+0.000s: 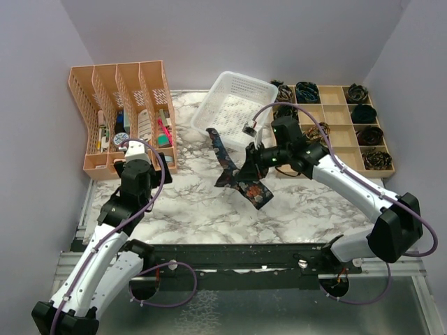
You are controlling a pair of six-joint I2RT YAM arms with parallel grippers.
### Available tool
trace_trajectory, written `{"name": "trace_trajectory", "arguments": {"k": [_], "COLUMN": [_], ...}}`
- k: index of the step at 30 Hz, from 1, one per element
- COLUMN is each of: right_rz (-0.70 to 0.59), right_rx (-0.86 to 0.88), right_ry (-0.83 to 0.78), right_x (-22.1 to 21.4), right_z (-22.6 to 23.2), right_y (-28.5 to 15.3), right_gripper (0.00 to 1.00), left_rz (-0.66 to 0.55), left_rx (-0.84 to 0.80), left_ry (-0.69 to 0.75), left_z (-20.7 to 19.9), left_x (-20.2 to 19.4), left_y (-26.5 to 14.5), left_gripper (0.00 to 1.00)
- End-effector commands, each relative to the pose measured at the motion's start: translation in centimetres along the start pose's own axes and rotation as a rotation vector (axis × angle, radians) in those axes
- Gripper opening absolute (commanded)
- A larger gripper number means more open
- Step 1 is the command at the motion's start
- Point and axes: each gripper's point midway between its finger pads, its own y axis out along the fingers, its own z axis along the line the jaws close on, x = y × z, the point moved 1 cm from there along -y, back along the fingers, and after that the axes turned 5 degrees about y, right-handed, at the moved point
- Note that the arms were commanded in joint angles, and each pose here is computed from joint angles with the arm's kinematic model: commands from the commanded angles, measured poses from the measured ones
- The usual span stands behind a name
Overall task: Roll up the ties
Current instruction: Flatten out the tie at the center of the board.
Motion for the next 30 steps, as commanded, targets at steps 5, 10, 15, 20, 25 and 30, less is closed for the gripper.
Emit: {"name": "trace_trajectory", "arguments": {"k": [5,10,15,20,25,30], "right_rz": [0.416,0.448,0.441,0.422,0.429,0.465], "right_rx": [0.259,0.052,-0.488,-0.711,-0.850,-0.865], "right_ry": [0.023,0.092,0.164,0.136,0.070,0.071], "right_x": [-11.3,-14.6,-14.8,-12.9,-12.0,-13.7], "right_z": [4.9,1.6,-6.9,-9.7,-11.0,-11.2], "right_y": [0.8,1.9,1.9,0.8,-1.6,-2.5], "right_gripper": [0.01,0.00,0.01,0.01,0.01,0.01], "left_rz": [-0.002,0.013,0.034,0.075,0.117,0.177], "left_rx": [-0.029,-0.038,-0.051,-0.144,-0.346,-0.560], "left_ry": [-0.012,-0.002,0.011,0.012,-0.100,-0.153], "left_z": [-0.4,-0.7,-1.1,-2.8,-7.1,-11.9], "left_x": [0.2,-0.1,-0.4,-1.3,-1.8,-1.7], "left_y": [-0.2,0.1,0.4,0.6,0.9,1.8], "left_gripper": [0.99,0.99,0.99,0.99,0.99,0.99]}}
